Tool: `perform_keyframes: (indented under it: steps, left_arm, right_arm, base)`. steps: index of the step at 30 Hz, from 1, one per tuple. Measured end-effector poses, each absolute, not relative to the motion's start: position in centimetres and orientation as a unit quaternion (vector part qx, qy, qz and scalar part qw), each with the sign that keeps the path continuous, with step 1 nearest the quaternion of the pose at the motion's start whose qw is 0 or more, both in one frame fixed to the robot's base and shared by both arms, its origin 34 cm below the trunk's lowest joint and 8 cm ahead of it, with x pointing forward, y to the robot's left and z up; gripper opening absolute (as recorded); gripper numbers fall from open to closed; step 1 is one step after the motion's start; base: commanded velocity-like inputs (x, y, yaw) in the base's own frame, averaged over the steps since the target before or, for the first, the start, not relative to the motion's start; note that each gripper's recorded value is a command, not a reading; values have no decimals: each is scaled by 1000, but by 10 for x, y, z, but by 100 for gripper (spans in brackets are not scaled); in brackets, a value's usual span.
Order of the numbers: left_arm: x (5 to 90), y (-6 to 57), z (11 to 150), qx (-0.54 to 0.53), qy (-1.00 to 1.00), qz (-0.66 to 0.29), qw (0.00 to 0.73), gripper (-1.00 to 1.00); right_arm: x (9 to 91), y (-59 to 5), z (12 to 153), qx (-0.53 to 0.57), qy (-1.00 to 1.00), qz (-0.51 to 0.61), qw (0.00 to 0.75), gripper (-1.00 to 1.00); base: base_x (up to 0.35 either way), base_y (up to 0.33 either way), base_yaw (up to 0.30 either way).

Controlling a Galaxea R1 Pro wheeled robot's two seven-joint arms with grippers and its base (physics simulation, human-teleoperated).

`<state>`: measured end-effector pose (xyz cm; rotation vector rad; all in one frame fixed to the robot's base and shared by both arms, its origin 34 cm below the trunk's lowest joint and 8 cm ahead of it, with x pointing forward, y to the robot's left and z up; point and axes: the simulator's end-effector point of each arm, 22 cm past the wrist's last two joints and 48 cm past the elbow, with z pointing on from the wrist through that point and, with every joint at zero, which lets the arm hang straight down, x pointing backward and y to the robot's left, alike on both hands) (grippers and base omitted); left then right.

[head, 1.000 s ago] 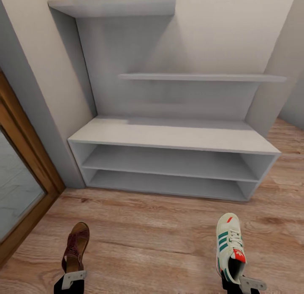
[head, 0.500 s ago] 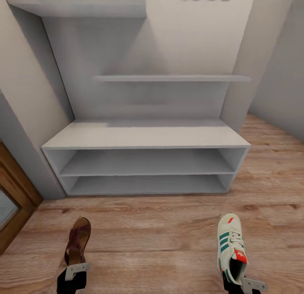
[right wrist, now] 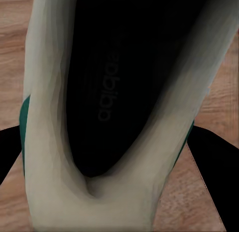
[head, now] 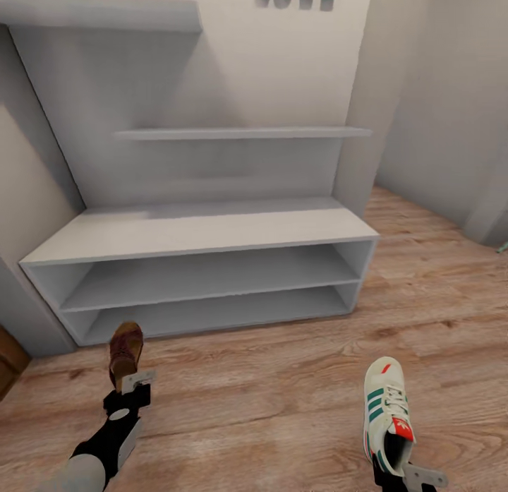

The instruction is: Pick up the two gym shoes and the two sandals from the corridor floor and place them onto the hallstand (shoe rack) in the corridor, making sure they are on the rack and not on the floor. Arrange them so the two gym shoes are next to each other and the two sandals are next to each other.

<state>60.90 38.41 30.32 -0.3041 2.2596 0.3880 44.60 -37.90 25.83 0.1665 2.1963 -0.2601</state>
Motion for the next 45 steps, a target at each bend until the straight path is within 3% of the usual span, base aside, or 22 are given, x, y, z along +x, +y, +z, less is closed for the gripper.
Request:
perform_keyframes:
  steps: [7,45]
  left_arm:
    - [669,389,346,-103,901,164,388,-100]
    - [700,403,315,-22,921,193,338,-100]
  right_arm:
    - [448,-377,259,67,886,-104,448,-100]
    - [404,-372,197,58,917,-105,380,-100]
  base:
    - [0,0,-36]
    - [0,0,61]
